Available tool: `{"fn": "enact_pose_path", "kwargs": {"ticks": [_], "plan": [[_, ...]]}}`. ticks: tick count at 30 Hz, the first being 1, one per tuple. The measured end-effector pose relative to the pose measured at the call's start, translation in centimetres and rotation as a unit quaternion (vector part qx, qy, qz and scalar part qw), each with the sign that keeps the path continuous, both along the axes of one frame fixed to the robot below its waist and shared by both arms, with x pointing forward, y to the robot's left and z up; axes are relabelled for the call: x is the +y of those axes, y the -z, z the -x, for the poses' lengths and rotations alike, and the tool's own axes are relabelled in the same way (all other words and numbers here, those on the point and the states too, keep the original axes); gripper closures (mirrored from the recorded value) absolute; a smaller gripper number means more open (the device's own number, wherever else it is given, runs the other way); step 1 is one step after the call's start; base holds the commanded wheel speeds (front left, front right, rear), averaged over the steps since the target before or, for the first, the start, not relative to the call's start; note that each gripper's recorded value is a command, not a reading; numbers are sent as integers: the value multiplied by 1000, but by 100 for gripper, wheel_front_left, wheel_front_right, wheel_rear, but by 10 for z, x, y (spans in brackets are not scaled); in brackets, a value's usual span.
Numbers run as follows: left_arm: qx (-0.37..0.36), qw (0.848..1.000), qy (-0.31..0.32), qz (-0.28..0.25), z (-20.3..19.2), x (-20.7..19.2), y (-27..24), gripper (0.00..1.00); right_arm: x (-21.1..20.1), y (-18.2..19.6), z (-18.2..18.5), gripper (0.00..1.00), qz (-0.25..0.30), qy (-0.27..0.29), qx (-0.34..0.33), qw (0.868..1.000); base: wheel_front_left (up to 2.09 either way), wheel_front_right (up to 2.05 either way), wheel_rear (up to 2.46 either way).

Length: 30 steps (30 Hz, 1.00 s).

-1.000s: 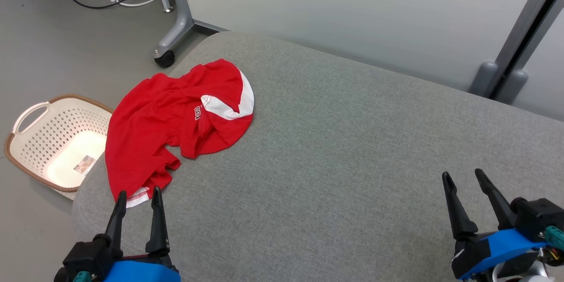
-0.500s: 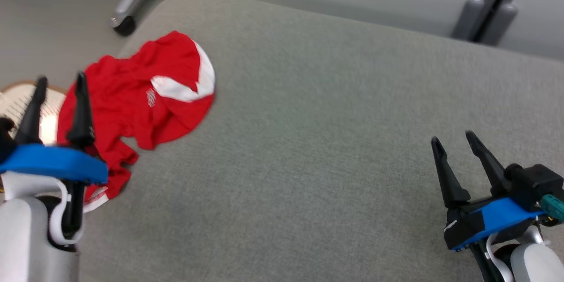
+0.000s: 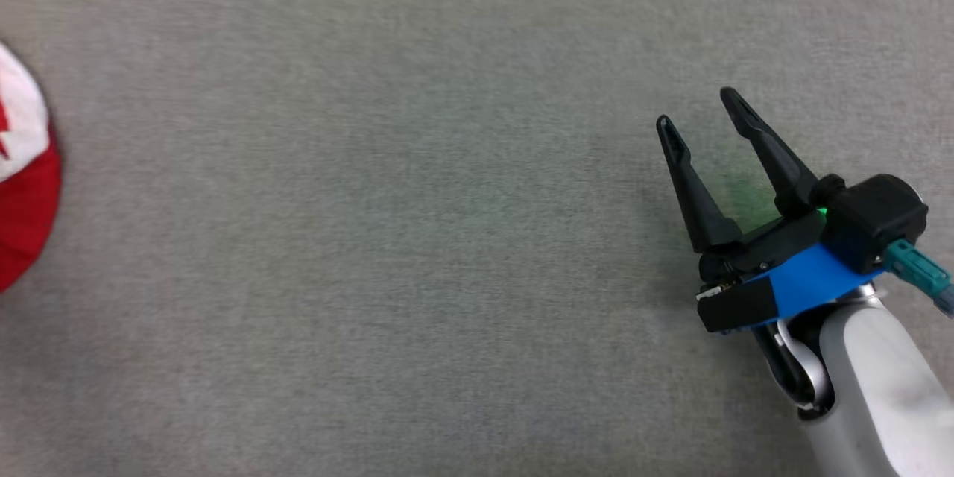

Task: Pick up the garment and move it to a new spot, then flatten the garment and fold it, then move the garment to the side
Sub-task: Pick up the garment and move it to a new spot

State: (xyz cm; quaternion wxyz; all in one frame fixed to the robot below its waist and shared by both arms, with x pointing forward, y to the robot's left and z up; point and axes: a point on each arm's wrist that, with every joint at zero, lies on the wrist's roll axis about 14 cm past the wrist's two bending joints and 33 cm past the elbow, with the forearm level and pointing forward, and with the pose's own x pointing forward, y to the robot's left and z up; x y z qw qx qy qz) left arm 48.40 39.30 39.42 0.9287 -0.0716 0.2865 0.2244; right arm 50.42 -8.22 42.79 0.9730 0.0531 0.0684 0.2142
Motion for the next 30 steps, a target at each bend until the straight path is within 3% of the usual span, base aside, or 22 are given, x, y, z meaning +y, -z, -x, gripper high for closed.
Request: {"fn": "enact_pose_path", "kwargs": {"ticks": [4,8,9,10,14,18,20,24,27,30], "plan": [[82,996,-36,23,7,0,48,0,-28,11,1,0,8,37,5,999,0,0,0],[114,990,-70,35,17,3,65,0,-55,8,4,0,12,78,-7,997,0,0,0],[121,989,-77,44,20,1,67,15,-62,5,5,0,14,88,-14,996,0,0,0],[125,988,-78,51,22,-1,68,100,-67,2,6,0,14,97,-19,995,0,0,0],[126,984,-82,100,35,-17,61,100,-75,-9,12,0,14,112,-32,993,0,0,0],[99,988,-59,106,42,-26,31,100,-73,-23,20,0,8,116,-43,992,0,0,0],[58,993,-35,96,34,-25,-1,100,-71,-30,26,0,4,117,-47,992,0,0,0],[-25,998,48,18,18,-24,-83,100,-66,-49,40,0,-9,116,-61,991,0,0,0],[-113,989,98,-4,7,-43,-149,100,-61,-61,54,0,-14,112,-68,991,0,0,0],[-198,968,153,-19,3,-75,-213,100,-63,-74,69,0,-15,116,-79,990,0,0,0]]}}
